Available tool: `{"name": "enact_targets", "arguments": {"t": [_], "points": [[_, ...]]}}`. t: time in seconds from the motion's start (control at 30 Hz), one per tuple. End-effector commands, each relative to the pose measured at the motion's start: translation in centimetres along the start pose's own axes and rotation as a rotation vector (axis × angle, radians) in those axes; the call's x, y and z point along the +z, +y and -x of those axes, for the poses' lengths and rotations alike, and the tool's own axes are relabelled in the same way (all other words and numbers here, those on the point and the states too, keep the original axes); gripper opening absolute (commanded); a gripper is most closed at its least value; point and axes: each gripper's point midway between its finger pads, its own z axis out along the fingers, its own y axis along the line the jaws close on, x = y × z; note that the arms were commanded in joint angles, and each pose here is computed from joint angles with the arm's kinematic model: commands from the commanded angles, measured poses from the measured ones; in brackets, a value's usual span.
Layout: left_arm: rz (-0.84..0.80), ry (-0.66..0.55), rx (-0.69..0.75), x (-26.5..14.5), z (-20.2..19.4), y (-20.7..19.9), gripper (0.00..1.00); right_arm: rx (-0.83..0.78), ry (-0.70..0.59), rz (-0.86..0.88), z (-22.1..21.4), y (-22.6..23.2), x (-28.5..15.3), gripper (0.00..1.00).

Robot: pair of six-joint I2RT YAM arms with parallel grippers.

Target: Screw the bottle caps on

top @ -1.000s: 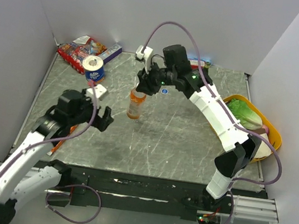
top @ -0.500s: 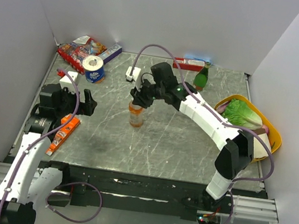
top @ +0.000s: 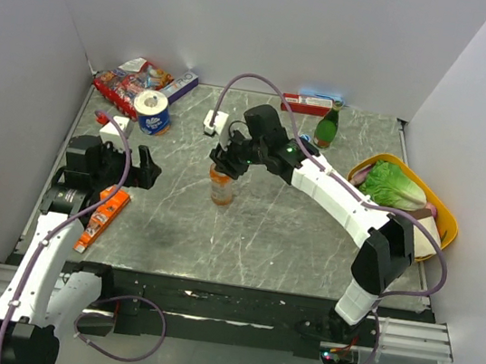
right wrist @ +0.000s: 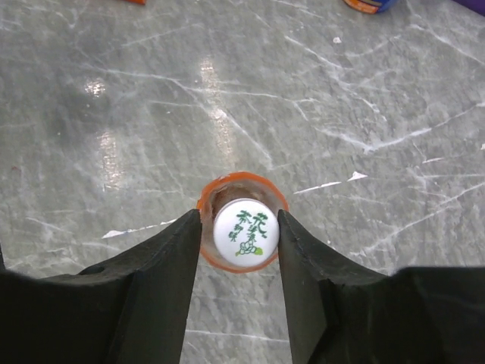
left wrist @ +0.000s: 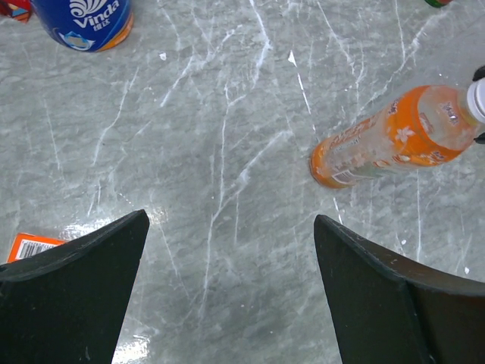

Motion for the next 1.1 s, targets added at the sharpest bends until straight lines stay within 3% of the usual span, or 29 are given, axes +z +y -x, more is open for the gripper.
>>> {"name": "enact_targets", "arguments": {"t": [0.0,0.33,0.43,0.47,0.5,0.7,0.8,0.87,1.07], "points": [[-0.050,-0.041,-0.003,-0.1,1.2,-0.9,0.96,-0.008,-0.043,-0.047,1.8,-0.7,-1.1,0.55],[-0.075,-0.029,-0.008,0.1,0.8,-1.3,0.96,0.023,-0.042,-0.089,2.0,-2.5,-1.0,0.60],[-0.093,-0.023,-0.008,0.3,0.6,-1.5,0.96,0.056,-0.075,-0.070,2.5,-3.3,-1.6,0.75],[-0.096,-0.022,-0.008,0.3,0.5,-1.5,0.96,0.050,-0.093,-0.074,3.3,-3.6,-2.0,0.91],[-0.095,-0.021,-0.009,0.3,0.5,-1.5,0.96,0.048,-0.101,-0.075,3.7,-3.8,-2.2,0.99],[-0.101,-0.026,0.000,0.7,0.7,-1.5,0.96,0.029,-0.247,-0.028,9.3,-2.8,-7.3,0.99],[-0.080,-0.068,0.009,0.8,2.0,-1.2,0.96,0.148,-0.291,-0.173,10.9,-4.1,-10.4,0.99],[-0.029,-0.116,0.003,0.8,3.3,-0.4,0.96,0.266,-0.262,-0.355,10.0,-6.3,-12.0,0.99],[0.041,-0.194,-0.002,2.0,6.4,1.0,0.96,0.352,-0.145,-0.548,7.5,-8.2,-14.8,0.99]]}}
